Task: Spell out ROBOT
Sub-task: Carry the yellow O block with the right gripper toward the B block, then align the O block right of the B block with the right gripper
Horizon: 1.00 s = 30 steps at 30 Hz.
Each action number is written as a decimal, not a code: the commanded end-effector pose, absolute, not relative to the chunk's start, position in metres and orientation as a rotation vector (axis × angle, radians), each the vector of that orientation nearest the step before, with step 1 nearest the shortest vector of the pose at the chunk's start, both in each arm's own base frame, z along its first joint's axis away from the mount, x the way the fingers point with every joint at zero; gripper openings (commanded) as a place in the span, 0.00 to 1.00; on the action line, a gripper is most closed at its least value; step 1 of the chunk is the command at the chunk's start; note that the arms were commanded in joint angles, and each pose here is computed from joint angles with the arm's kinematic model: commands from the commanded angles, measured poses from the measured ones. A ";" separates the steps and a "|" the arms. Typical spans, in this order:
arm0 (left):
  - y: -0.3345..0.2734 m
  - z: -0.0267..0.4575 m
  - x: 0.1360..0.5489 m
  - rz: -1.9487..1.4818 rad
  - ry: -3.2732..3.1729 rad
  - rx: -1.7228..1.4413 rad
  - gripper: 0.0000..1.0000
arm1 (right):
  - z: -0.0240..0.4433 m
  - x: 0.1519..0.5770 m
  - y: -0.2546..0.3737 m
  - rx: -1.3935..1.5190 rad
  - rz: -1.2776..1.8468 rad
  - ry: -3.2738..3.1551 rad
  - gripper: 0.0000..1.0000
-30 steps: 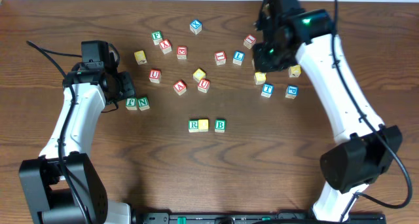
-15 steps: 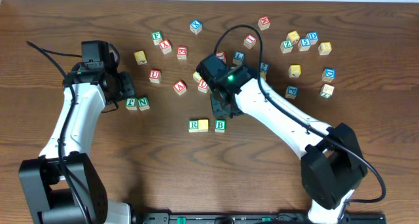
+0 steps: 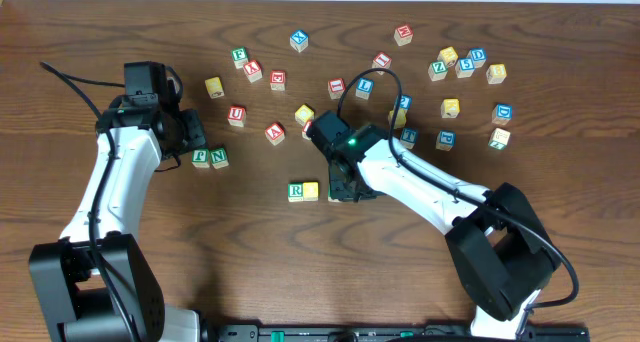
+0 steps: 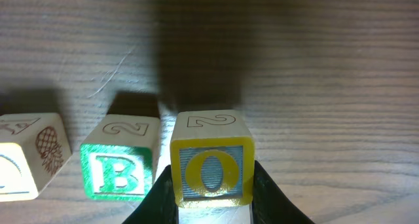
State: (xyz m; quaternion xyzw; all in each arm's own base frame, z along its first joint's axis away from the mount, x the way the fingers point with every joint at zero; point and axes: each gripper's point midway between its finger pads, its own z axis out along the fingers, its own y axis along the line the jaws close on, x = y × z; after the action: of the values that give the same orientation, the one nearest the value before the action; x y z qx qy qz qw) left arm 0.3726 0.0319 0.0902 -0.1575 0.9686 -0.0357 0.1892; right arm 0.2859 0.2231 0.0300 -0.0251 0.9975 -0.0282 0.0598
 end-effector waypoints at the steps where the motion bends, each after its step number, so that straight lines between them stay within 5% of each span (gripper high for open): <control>1: 0.033 0.099 0.377 -0.094 2.701 -0.431 0.45 | 0.031 0.276 0.233 -0.081 -0.050 3.034 0.01; 30: 0.033 0.099 0.377 -0.094 2.701 -0.431 0.45 | 0.033 0.282 0.253 -0.079 0.018 2.972 0.04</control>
State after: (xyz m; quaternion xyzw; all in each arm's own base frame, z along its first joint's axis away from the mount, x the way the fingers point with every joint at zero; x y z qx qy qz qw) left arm 0.3726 0.0319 0.0902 -0.1575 0.9686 -0.0357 0.1892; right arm 0.2843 0.2520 0.0309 -0.0290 0.9966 0.0108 0.0764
